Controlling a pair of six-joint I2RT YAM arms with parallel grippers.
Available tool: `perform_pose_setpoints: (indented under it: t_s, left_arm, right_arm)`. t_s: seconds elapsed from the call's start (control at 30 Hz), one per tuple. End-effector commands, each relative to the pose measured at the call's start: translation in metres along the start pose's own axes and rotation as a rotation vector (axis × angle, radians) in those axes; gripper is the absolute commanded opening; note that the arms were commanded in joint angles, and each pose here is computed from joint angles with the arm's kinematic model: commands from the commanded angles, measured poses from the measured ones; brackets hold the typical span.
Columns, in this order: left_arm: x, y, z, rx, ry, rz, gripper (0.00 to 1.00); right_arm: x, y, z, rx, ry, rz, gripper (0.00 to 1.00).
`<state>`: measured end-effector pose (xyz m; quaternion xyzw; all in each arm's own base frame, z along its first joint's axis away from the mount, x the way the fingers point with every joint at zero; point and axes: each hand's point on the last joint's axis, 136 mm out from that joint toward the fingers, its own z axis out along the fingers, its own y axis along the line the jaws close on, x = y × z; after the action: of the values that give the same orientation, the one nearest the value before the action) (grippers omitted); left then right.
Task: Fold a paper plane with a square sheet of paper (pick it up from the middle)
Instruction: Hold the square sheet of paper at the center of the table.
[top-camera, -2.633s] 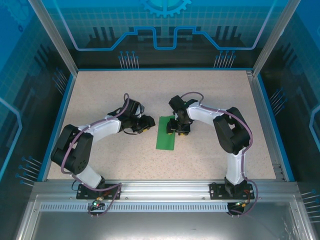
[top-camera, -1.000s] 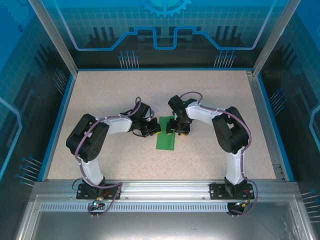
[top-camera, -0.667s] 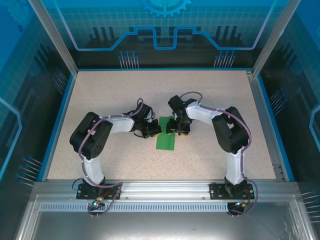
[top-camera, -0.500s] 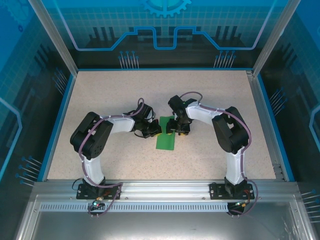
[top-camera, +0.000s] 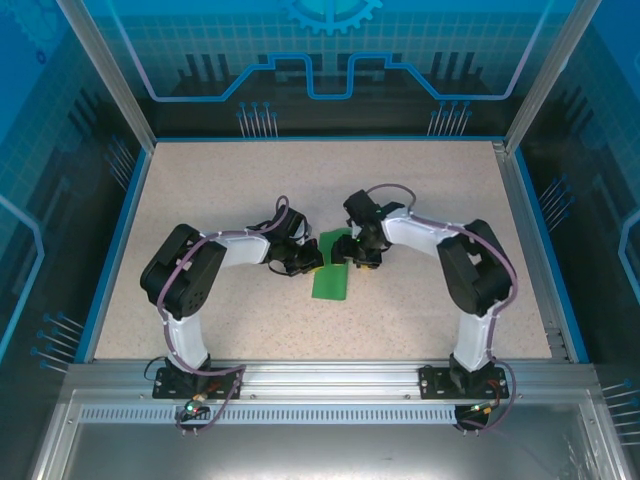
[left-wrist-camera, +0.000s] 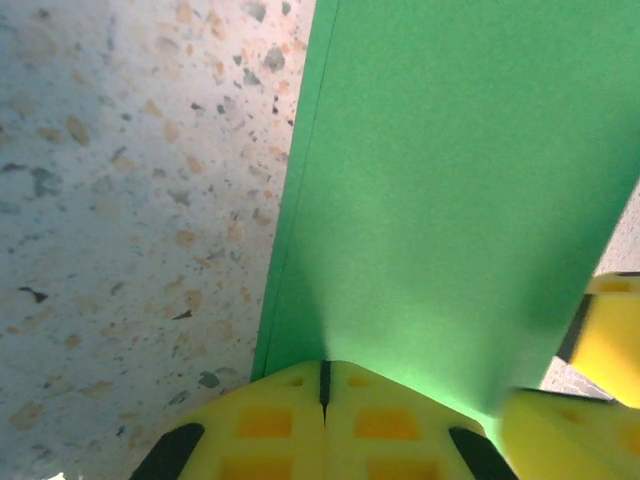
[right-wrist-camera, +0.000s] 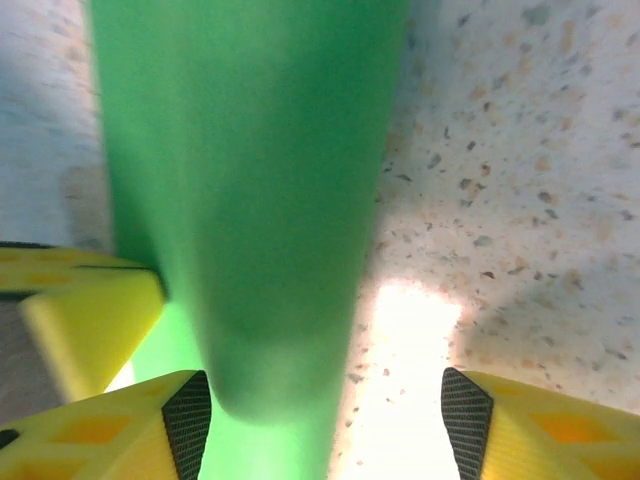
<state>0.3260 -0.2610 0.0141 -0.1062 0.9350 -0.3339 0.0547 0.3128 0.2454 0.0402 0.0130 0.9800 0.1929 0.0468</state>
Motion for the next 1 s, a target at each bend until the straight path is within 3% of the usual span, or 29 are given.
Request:
perform_pose_setpoints:
  t_s: [0.0, 0.2, 0.27, 0.4, 0.97]
  left_arm:
    - [0.012, 0.025, 0.009, -0.100, 0.026, 0.002, 0.00]
    - [0.013, 0.026, 0.010, -0.099, 0.031, 0.002, 0.00]
    - [0.013, 0.026, 0.010, -0.100, 0.031, 0.002, 0.00]
    - [0.013, 0.027, 0.009, -0.105, 0.032, 0.004, 0.00]
    - [0.015, 0.028, 0.012, -0.103, 0.042, 0.003, 0.00]
  right_arm:
    - [-0.027, 0.031, -0.041, -0.243, -0.150, -0.002, 0.58]
    - [-0.012, 0.053, -0.035, -0.459, -0.111, -0.009, 0.13]
    - [-0.007, 0.054, -0.023, -0.474, -0.081, 0.000, 0.05]
    - [-0.001, 0.042, -0.003, -0.455, -0.056, 0.034, 0.00]
    - [0.027, -0.016, 0.036, -0.355, 0.006, 0.100, 0.00]
